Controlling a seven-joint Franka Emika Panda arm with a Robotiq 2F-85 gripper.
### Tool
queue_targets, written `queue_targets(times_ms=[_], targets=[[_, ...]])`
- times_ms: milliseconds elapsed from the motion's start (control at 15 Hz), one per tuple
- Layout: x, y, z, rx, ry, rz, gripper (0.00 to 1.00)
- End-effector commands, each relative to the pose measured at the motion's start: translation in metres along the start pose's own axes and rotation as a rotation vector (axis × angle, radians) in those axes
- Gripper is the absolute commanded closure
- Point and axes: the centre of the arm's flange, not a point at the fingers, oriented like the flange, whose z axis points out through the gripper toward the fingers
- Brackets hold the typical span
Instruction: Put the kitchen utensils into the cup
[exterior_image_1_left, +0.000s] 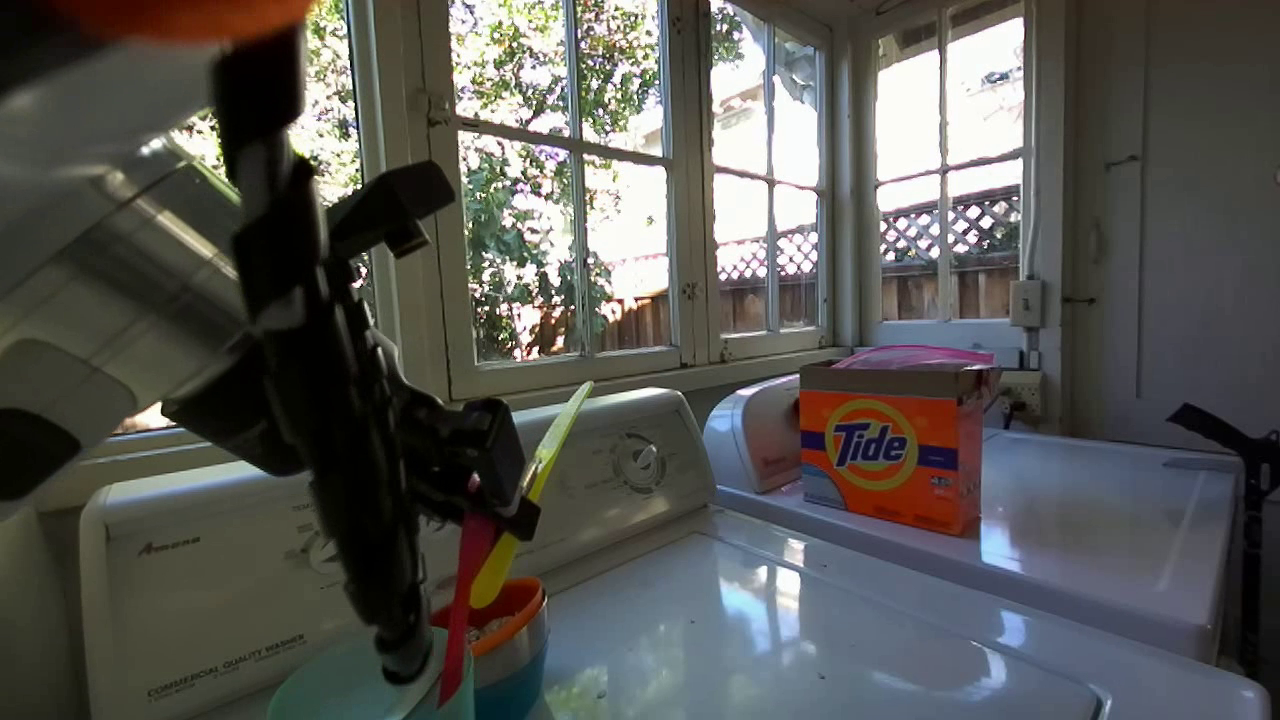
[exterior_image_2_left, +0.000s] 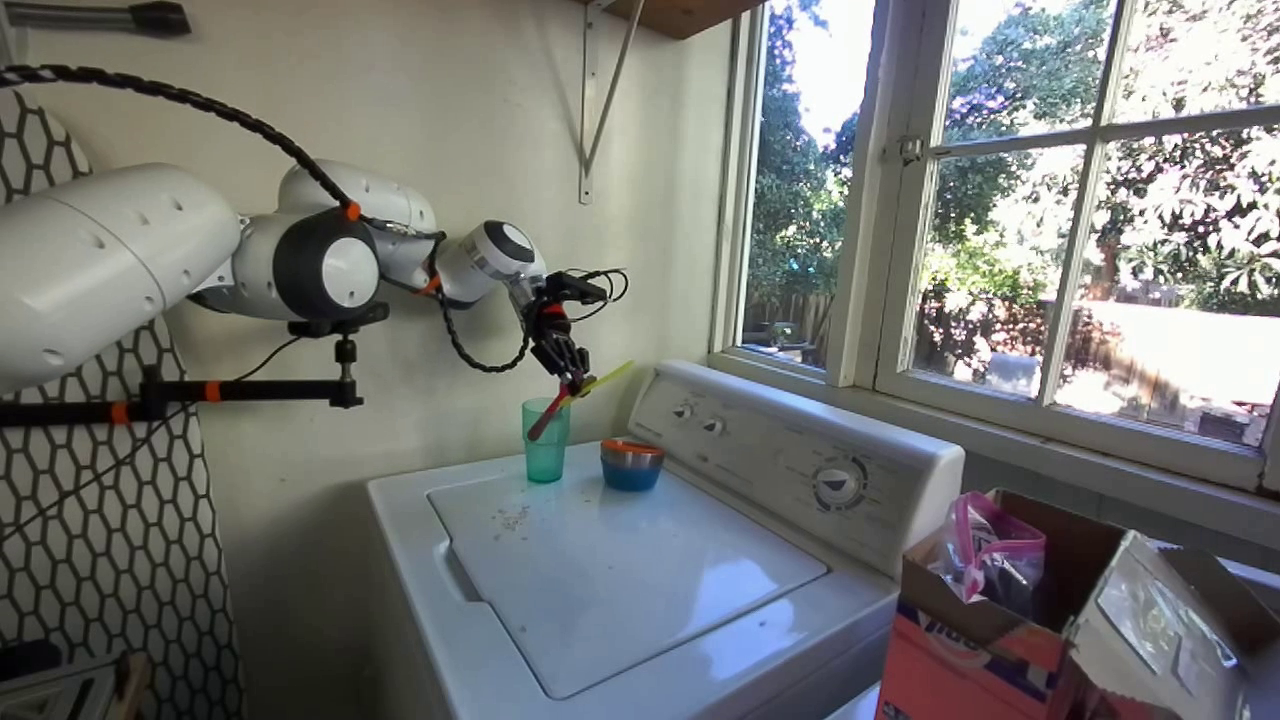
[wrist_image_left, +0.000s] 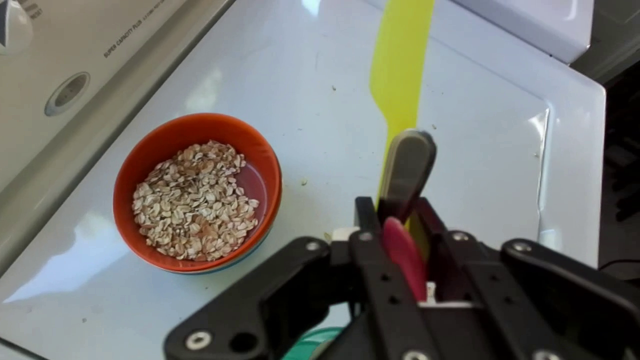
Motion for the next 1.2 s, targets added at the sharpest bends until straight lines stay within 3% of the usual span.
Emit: queue_targets(times_ms=[0, 1133], targets=[[0.000, 0.029, -0.017, 0.042, -0.072, -0.022, 0.94], [0.006, 0.040, -0.041, -0.005, -0.079, -0.106, 0.94]])
